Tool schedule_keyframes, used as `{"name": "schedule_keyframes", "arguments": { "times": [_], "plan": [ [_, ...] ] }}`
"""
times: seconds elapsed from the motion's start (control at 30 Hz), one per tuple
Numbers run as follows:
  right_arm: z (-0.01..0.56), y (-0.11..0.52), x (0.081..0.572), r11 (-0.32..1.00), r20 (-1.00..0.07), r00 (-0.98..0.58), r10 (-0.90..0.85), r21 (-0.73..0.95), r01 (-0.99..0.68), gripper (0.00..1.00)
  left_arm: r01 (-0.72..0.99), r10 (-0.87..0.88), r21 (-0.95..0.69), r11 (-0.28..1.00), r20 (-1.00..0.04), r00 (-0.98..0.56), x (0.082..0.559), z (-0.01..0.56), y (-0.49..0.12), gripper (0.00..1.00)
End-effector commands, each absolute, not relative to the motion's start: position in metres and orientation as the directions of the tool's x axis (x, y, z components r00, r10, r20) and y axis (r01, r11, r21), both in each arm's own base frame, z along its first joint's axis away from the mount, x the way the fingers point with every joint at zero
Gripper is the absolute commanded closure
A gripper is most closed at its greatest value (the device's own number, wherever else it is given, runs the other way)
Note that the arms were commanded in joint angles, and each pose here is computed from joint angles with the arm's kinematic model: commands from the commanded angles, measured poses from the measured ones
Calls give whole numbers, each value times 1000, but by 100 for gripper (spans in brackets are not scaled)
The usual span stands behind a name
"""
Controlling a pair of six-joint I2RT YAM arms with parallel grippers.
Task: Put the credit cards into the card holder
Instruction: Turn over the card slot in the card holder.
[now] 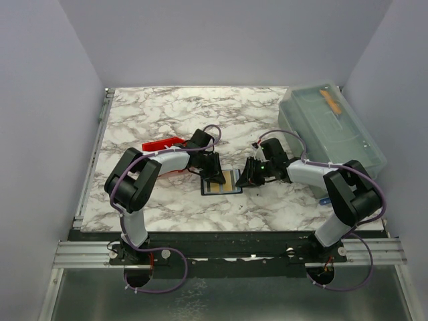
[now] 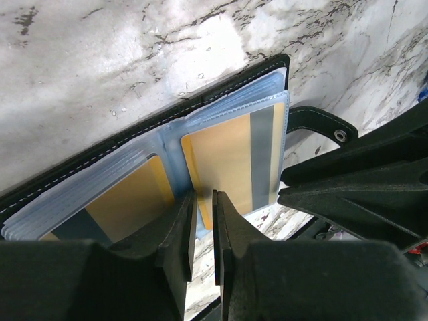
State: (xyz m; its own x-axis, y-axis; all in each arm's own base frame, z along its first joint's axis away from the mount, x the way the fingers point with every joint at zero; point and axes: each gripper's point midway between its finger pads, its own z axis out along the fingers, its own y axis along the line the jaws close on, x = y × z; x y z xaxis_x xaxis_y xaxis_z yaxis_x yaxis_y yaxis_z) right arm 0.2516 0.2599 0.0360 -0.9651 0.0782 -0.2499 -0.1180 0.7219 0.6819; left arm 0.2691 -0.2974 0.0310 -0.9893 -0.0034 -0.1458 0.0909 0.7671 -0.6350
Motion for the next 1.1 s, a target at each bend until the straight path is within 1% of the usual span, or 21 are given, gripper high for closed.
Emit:
{"name": "schedule_keyframes", "arguments": {
  "times": [0.0, 0.3, 0.43, 0.47, 0.6, 0.67, 0.77, 0.9, 1.0, 1.07],
  "plan": [
    [45, 268, 248, 688, -258, -965, 52, 709, -153, 78, 69, 13, -615, 785, -95, -995, 255, 16, -291, 78],
    [47, 279, 250, 649, -262, -964, 42, 741, -173, 77, 69, 14, -616, 785, -93, -996, 254, 16, -291, 79],
    [57, 285, 249, 610, -272, -961, 44, 769, -189, 77, 74, 12, -623, 779, -102, -995, 254, 22, -292, 79],
    [59, 287, 249, 598, -272, -961, 42, 777, -194, 77, 76, 11, -626, 776, -108, -994, 255, 25, -292, 78],
    [64, 292, 251, 576, -273, -961, 33, 791, -205, 75, 95, -1, -650, 754, -146, -989, 257, 49, -294, 62],
    [64, 293, 252, 572, -277, -961, 26, 792, -213, 73, 105, -10, -657, 746, -169, -986, 258, 65, -292, 57],
    [64, 297, 254, 560, -288, -958, 1, 794, -238, 71, 100, -29, -656, 748, -183, -983, 258, 84, -283, 54],
    [66, 312, 256, 552, -301, -952, -47, 787, -276, 70, 102, -69, -650, 753, -232, -970, 259, 119, -258, 52],
    [71, 336, 256, 556, -323, -942, -94, 768, -319, 69, 75, -142, -625, 777, -291, -946, 270, 147, -223, 51],
    [76, 357, 252, 544, -338, -933, -126, 763, -350, 65, 41, -211, -607, 793, -337, -918, 282, 165, -194, 49]
  ]
}}
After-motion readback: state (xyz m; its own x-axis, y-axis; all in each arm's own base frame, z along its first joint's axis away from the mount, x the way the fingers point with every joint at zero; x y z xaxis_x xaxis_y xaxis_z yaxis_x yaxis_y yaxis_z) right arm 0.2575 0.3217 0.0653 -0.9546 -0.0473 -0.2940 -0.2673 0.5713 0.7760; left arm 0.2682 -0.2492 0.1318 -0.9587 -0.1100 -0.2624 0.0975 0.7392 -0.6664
